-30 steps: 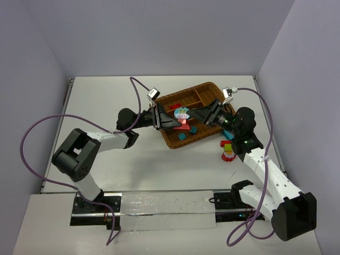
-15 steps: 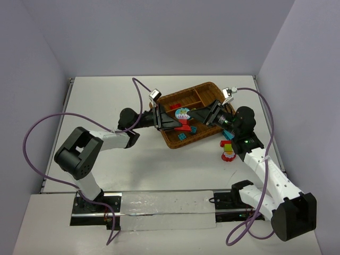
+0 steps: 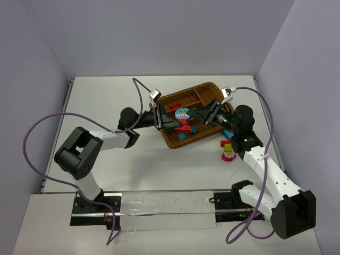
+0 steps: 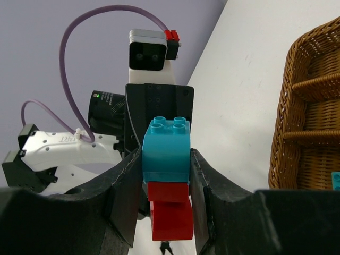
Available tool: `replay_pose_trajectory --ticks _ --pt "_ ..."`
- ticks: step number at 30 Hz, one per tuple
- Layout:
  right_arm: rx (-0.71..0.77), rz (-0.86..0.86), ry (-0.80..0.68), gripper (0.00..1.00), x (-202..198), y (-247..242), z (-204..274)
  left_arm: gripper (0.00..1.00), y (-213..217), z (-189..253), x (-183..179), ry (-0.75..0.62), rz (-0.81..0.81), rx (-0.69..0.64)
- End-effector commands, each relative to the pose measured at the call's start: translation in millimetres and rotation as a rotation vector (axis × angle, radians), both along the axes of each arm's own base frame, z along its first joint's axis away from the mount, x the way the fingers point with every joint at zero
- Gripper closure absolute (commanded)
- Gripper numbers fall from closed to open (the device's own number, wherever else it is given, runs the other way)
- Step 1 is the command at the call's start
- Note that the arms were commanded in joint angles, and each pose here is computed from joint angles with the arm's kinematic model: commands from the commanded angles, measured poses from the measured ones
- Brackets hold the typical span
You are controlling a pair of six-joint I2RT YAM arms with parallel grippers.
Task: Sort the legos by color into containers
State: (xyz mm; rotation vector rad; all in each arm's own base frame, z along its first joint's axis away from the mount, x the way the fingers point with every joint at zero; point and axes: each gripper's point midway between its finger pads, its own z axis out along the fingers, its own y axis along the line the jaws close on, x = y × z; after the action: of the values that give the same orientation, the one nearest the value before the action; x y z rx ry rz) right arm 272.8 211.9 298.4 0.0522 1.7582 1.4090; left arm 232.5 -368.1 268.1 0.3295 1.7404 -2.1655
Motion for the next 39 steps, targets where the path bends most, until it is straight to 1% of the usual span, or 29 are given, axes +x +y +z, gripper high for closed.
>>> replay_pose_trajectory --ticks 1,5,11,15,17,19,20,21,23,24,25,26,27,29,30,31,32,34,36,37,39 --pt "0.057 -0.037 0.089 1.00 6 -4 -7 1.00 3 37 -5 -0.142 0.031 -0.087" --pt "0.122 -0.106 0.133 1.00 17 -16 -6 1.00 6 37 -8 -0.154 0.040 -0.071" --pt "0.156 -0.167 0.196 1.00 25 -27 -16 1.00 12 39 -8 -0.165 0.063 -0.055" --pt "0.163 -0.194 0.208 1.00 26 -32 -20 1.00 13 39 -7 -0.174 0.067 -0.044" --pt "0.157 -0.231 0.190 1.00 28 -40 -15 1.00 13 37 -7 -0.171 0.068 -0.031" --pt "0.091 -0.295 0.190 1.00 30 -51 -18 1.00 14 35 -5 -0.179 0.080 -0.015" --pt "0.067 -0.368 0.162 1.00 35 -62 -8 1.00 14 30 -4 -0.165 0.085 0.006" --pt "0.008 -0.431 0.163 1.00 37 -73 -10 1.00 14 27 -1 -0.171 0.098 0.024" --pt "-0.065 -0.538 0.161 1.00 41 -92 -12 1.00 11 20 6 -0.155 0.118 0.077" --pt "-0.129 -0.596 0.148 1.00 39 -105 -7 1.00 10 17 12 -0.169 0.142 0.112" --pt "-0.170 -0.674 0.110 1.00 41 -120 5 1.00 9 3 16 -0.121 0.150 0.179" --pt "-0.188 -0.674 0.140 1.00 39 -121 -3 1.00 9 -3 21 -0.115 0.165 0.219" --pt "-0.240 -0.739 0.126 1.00 38 -135 1 1.00 9 -9 28 -0.157 0.192 0.267" --pt "-0.285 -0.800 0.109 1.00 35 -149 5 1.00 8 -10 55 -0.165 0.292 0.374" --pt "-0.303 -0.825 0.102 1.00 32 -155 6 1.00 10 -21 64 -0.159 0.320 0.438" --pt "-0.315 -0.844 0.093 1.00 30 -159 8 1.00 12 -24 72 -0.161 0.344 0.483" --pt "-0.322 -0.852 0.089 1.00 28 -161 8 1.00 12 -19 80 -0.173 0.366 0.495" --pt "-0.330 -0.874 0.081 1.00 26 -166 10 1.00 16 -26 104 -0.161 0.424 0.571" --pt "-0.333 -0.878 0.077 1.00 24 -167 10 1.00 22 -46 119 -0.125 0.437 0.640" --pt "-0.335 -0.880 0.073 1.00 22 -168 10 1.00 26 -55 136 -0.112 0.466 0.694" --pt "-0.335 -0.874 0.071 1.00 22 -167 10 1.00 26 -52 163 -0.128 0.509 0.727"
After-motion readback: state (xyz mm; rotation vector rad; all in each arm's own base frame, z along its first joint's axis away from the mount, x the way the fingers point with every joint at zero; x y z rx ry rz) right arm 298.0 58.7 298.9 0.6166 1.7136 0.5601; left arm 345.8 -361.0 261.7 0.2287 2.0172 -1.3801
